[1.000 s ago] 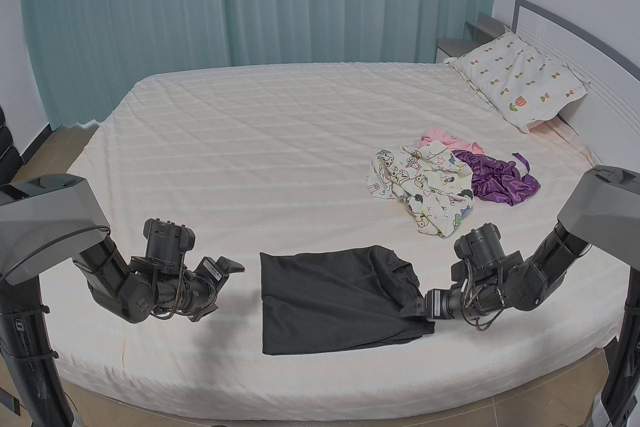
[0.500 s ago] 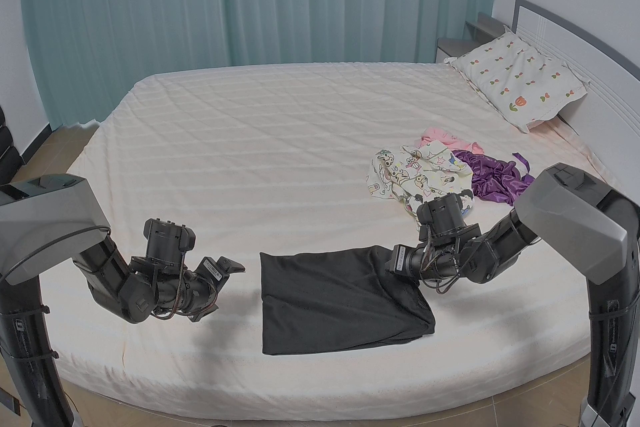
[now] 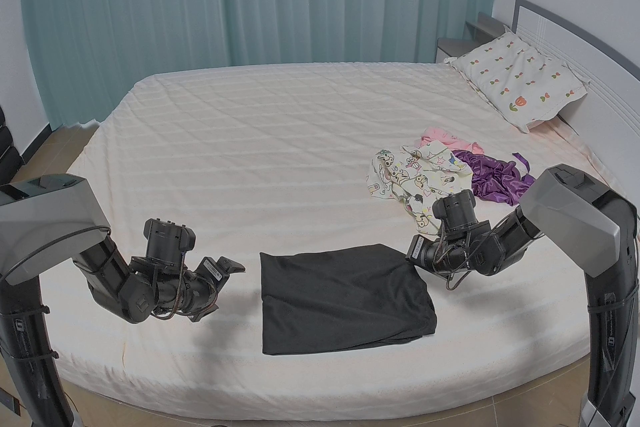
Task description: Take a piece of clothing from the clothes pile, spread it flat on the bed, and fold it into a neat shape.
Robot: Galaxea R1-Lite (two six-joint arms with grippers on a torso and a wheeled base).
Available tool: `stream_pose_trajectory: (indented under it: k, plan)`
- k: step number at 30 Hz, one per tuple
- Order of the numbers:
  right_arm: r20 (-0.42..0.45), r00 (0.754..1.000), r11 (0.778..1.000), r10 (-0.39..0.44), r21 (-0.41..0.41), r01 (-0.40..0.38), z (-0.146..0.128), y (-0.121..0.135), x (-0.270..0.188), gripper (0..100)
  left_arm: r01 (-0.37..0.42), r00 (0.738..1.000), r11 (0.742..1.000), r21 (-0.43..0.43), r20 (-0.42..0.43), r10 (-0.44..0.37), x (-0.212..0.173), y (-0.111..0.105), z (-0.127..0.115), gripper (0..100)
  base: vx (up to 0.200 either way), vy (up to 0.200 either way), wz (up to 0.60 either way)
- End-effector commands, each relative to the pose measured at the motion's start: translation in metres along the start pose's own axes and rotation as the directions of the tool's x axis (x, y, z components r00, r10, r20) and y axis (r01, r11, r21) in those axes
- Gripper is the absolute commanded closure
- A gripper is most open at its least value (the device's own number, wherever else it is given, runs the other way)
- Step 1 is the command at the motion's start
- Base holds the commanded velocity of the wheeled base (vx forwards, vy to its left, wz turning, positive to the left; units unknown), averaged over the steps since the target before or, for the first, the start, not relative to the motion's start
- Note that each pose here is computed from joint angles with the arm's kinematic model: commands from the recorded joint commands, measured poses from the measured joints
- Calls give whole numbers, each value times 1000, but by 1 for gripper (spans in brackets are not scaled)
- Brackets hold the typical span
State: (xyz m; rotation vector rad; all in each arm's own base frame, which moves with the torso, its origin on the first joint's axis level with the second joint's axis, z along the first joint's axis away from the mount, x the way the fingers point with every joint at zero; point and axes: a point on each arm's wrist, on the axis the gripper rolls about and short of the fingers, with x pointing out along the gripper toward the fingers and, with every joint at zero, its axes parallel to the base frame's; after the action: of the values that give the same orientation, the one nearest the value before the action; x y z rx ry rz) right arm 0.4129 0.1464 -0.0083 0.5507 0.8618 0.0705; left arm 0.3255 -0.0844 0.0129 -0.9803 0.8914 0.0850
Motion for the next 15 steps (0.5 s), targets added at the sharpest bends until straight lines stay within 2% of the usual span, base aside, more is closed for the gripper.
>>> stream_pose_trajectory:
  k: [1, 8, 9, 15]
  plan:
    - [-6, 1000, 1000, -19, 11, 19, 1, -7, -2, 100, 0, 1000, 1000, 0, 0, 0, 0, 0, 0, 0, 0, 0, 0]
    - [-34, 998, 999, -45, 8, 45, -8, -16, 5, 100, 0, 1000, 1000, 0, 0, 0, 0, 0, 0, 0, 0, 0, 0]
    - [-34, 998, 999, -45, 9, 45, -9, -16, 8, 0, 0, 1000, 1000, 0, 0, 0, 0, 0, 0, 0, 0, 0, 0]
    - [-19, 998, 998, -53, 23, 53, -3, -21, 1, 0, 0, 1000, 1000, 0, 0, 0, 0, 0, 0, 0, 0, 0, 0]
